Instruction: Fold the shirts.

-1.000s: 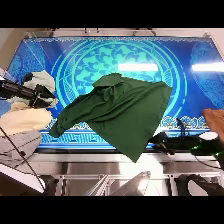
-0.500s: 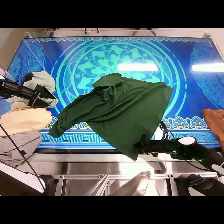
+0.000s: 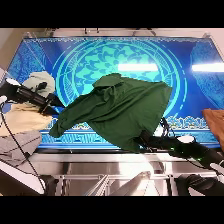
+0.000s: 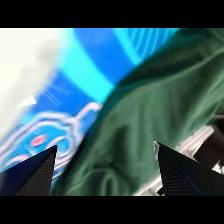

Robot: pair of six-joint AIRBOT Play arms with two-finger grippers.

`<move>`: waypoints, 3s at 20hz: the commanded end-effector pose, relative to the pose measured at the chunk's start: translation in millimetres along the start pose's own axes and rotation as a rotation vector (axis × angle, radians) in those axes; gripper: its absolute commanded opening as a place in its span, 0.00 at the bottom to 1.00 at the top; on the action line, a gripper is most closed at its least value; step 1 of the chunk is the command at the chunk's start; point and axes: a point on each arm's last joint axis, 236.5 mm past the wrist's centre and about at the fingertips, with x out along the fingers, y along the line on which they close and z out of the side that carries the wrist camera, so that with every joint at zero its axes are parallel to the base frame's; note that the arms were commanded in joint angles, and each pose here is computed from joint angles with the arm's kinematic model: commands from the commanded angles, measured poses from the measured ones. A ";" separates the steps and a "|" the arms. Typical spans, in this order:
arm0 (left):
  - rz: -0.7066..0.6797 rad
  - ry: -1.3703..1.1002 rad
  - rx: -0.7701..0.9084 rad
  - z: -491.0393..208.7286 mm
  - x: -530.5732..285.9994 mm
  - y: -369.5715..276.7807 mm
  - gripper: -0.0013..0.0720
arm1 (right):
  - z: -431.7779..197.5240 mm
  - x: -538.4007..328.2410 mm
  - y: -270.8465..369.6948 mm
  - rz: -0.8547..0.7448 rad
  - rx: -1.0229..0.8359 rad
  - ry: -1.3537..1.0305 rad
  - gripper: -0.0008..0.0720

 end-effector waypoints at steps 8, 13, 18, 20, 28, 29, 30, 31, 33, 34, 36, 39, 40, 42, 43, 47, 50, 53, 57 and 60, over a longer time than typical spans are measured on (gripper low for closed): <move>-0.077 0.143 0.212 -30.5 -1.8 -53.1 0.06 | -9.0 -21.6 44.4 0.153 -0.077 0.064 0.03; -0.692 -0.362 0.687 -64.5 -179.7 -257.5 0.06 | 47.5 -200.3 179.4 0.465 -0.490 -0.243 0.04; -1.101 -0.734 1.150 -211.2 -327.5 -368.8 0.06 | 54.2 -388.2 258.5 0.372 -0.803 -0.761 0.04; -1.057 -0.796 1.149 -230.3 -337.3 -379.6 0.06 | 31.1 -428.4 311.0 0.559 -0.889 -0.823 0.04; -0.966 -0.770 1.127 -269.3 -321.5 -394.9 0.06 | 11.2 -476.1 355.5 0.839 -0.980 -0.818 0.03; -0.985 -0.757 1.096 -268.9 -318.7 -392.0 0.06 | 11.4 -468.9 351.5 0.816 -0.988 -0.790 0.03; -1.006 -0.754 1.077 -269.5 -316.4 -389.3 0.06 | 3.8 -464.9 351.1 0.816 -1.017 -0.765 0.04; -1.039 -0.758 1.066 -272.7 -317.3 -387.1 0.06 | -3.8 -463.9 352.7 0.812 -1.049 -0.768 0.03; -1.135 -0.846 1.181 -302.3 -333.6 -383.8 0.06 | -16.3 -465.1 358.0 0.796 -1.100 -0.805 0.03; -1.130 -0.912 1.206 -310.1 -340.9 -380.9 0.05 | -18.6 -466.0 359.9 0.783 -1.113 -0.823 0.03; -0.920 -1.094 1.071 -274.9 -349.1 -365.5 0.05 | 9.2 -470.9 355.3 0.697 -1.070 -0.921 0.03; -0.669 -1.197 0.721 -207.4 -355.4 -309.6 0.05 | 88.6 -470.9 311.5 0.416 -0.865 -1.046 0.03; -0.651 -1.172 0.670 -197.4 -351.7 -297.3 0.05 | 103.4 -466.7 295.5 0.341 -0.830 -1.042 0.03; -0.676 -1.098 0.665 -189.4 -339.4 -295.9 0.05 | 105.1 -456.3 289.2 0.322 -0.835 -0.993 0.03; -0.703 -1.052 0.676 -186.0 -331.1 -301.6 0.05 | 105.5 -455.1 289.2 0.322 -0.835 -0.989 0.03; -0.806 -0.802 0.700 -170.9 -285.8 -316.2 0.05 | 107.0 -446.3 281.8 0.301 -0.833 -0.946 0.03; -0.842 -0.631 0.807 -191.1 -255.0 -328.1 0.05 | 83.6 -428.0 281.6 0.306 -0.881 -0.842 0.03; -0.857 -0.645 1.026 -248.7 -254.0 -361.0 0.05 | 39.9 -433.3 310.2 0.380 -0.999 -0.870 0.03; -1.092 -0.795 1.367 -378.3 -300.8 -407.5 0.06 | -26.1 -470.3 368.3 0.535 -1.204 -1.020 0.03; -1.053 -1.007 1.442 -418.1 -326.5 -411.4 0.06 | -54.4 -501.4 399.2 0.504 -1.313 -1.177 0.03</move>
